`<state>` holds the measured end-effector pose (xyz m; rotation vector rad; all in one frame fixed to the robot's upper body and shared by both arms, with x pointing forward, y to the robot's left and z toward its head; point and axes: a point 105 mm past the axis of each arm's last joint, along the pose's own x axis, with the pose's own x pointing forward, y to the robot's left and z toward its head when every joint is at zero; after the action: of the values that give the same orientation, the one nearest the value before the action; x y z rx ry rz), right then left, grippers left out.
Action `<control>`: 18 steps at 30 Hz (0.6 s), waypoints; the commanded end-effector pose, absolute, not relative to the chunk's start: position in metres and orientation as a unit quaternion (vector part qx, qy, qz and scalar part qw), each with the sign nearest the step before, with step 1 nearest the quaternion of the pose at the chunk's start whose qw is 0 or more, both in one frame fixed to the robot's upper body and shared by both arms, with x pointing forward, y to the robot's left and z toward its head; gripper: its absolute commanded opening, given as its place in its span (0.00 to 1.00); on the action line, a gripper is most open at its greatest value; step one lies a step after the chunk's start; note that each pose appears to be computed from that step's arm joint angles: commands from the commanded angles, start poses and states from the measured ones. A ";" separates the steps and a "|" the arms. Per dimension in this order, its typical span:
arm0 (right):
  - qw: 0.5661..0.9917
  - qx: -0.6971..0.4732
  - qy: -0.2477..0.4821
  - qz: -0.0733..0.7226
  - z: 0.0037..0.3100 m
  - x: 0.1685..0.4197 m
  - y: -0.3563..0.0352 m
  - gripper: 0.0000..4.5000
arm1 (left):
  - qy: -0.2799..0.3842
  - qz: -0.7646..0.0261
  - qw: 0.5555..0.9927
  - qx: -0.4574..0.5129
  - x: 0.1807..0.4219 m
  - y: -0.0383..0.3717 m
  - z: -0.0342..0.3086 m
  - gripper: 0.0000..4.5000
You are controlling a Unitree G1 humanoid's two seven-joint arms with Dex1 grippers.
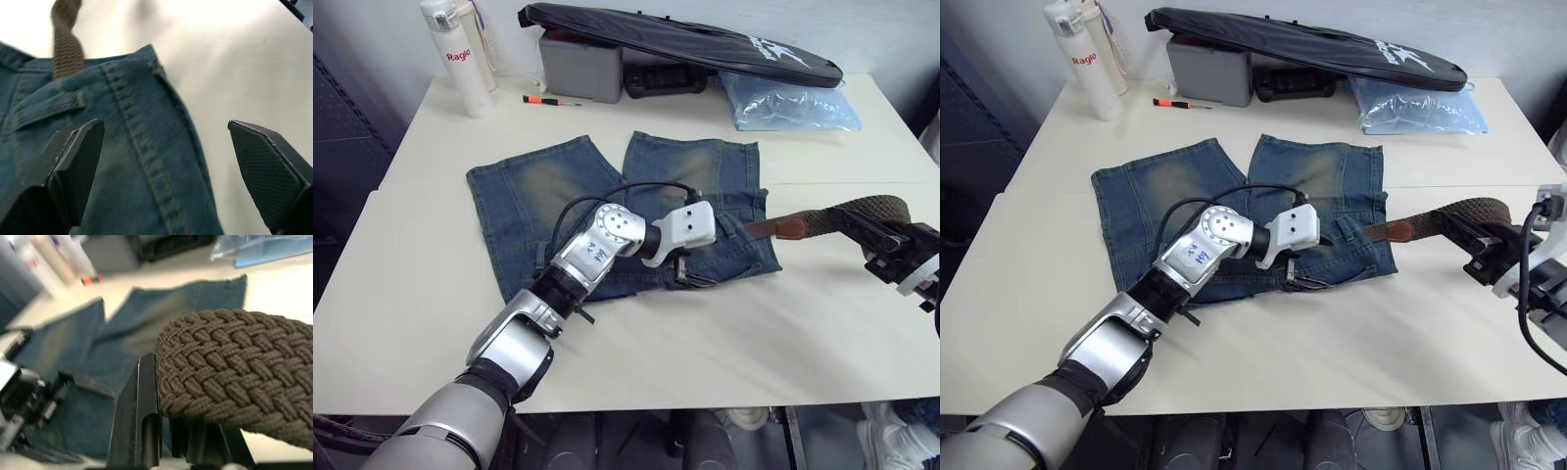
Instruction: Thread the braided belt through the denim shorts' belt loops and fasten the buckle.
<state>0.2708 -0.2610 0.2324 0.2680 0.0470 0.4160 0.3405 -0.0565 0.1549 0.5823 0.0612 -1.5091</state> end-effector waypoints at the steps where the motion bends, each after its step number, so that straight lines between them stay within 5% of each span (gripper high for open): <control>1: 0.977 0.081 0.034 0.196 0.244 0.267 -0.276 0.00 | 0.015 -0.681 0.673 0.288 0.337 -0.074 0.144 0.99; 3: 0.976 0.080 0.034 0.197 0.242 0.268 -0.274 0.00 | 0.038 -0.672 0.668 0.316 0.338 -0.073 0.124 0.99; 6: 0.975 0.086 0.035 0.203 0.237 0.269 -0.270 0.00 | 0.053 -0.653 0.671 0.347 0.345 -0.070 0.109 0.82; 11: 0.973 0.093 0.044 0.207 0.232 0.267 -0.268 0.00 | 0.013 -0.685 0.636 0.356 0.334 -0.068 0.114 0.35; 14: 0.969 0.105 0.056 0.215 0.227 0.265 -0.262 0.00 | -0.008 -0.725 0.574 0.380 0.318 -0.052 0.110 0.04; 18: 0.962 0.137 0.061 0.229 0.221 0.261 -0.251 0.00 | -0.008 -0.785 0.503 0.363 0.288 -0.023 0.107 0.00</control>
<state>0.2662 -0.2590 0.2111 0.2671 0.1608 0.4313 0.3086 -0.0286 0.1102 0.8768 -0.0181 -1.7611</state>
